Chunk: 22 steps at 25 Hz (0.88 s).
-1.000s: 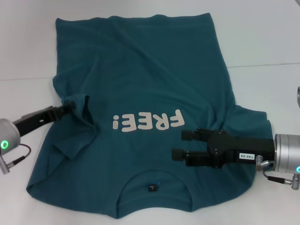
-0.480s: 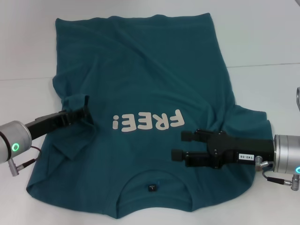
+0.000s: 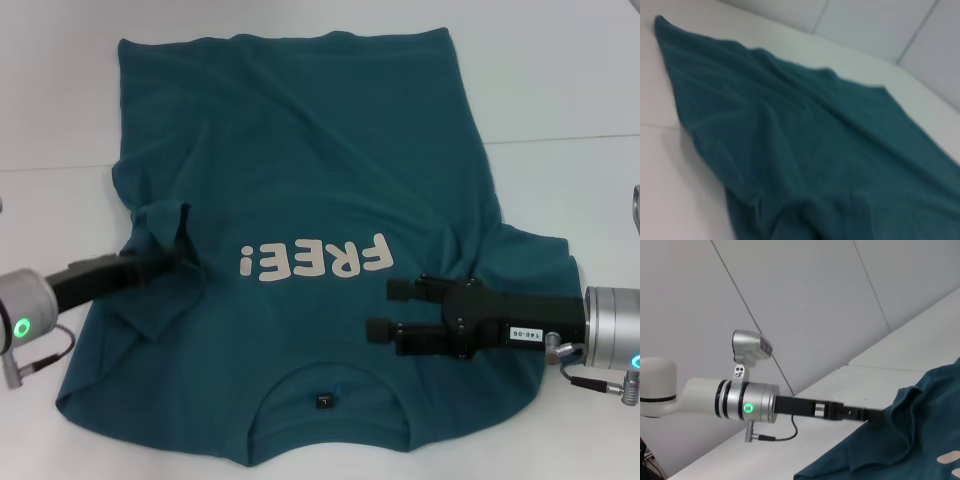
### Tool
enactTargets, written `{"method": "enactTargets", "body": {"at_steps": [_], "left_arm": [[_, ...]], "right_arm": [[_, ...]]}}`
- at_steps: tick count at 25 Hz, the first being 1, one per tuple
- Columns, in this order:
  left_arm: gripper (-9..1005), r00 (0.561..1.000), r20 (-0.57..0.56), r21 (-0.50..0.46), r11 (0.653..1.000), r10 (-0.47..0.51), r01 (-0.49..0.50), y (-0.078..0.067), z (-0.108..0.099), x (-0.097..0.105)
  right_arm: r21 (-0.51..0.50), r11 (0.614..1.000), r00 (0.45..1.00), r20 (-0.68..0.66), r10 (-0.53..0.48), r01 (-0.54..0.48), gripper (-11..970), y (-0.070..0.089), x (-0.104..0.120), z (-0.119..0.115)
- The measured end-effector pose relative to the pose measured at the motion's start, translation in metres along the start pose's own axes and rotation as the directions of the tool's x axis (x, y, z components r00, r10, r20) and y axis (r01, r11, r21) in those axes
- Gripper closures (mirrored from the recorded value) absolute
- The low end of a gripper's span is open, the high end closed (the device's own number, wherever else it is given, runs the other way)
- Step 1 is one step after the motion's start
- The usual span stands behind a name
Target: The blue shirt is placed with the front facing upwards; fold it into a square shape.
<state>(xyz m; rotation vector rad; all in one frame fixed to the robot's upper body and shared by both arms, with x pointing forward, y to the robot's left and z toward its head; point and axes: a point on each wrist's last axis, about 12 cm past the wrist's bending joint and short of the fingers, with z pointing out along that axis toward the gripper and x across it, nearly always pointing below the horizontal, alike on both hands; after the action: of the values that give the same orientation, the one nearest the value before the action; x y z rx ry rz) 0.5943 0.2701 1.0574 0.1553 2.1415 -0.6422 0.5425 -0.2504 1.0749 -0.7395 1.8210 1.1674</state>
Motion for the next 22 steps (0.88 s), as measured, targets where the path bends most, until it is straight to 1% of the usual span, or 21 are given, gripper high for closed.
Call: {"method": "enactTargets", "body": {"at_steps": [3, 8, 22], "left_arm": [[197, 0.999, -0.032, 0.000, 0.999, 0.040, -0.040, 0.003, -0.005, 0.003], [198, 0.998, -0.038, 0.003, 0.998, 0.059, -0.059, 0.005, -0.012, 0.004], [200, 0.992, -0.074, 0.004, 0.995, 0.097, -0.097, 0.006, -0.013, 0.008]], "right_arm": [[0.003, 1.000, 1.000, 0.000, 0.002, -0.002, 19, 0.000, 0.000, 0.000], [0.004, 1.000, 1.000, -0.001, 0.000, 0.000, 19, -0.001, -0.001, 0.000], [0.006, 1.000, 1.000, 0.006, -0.001, 0.001, 19, -0.001, -0.002, 0.000]]}}
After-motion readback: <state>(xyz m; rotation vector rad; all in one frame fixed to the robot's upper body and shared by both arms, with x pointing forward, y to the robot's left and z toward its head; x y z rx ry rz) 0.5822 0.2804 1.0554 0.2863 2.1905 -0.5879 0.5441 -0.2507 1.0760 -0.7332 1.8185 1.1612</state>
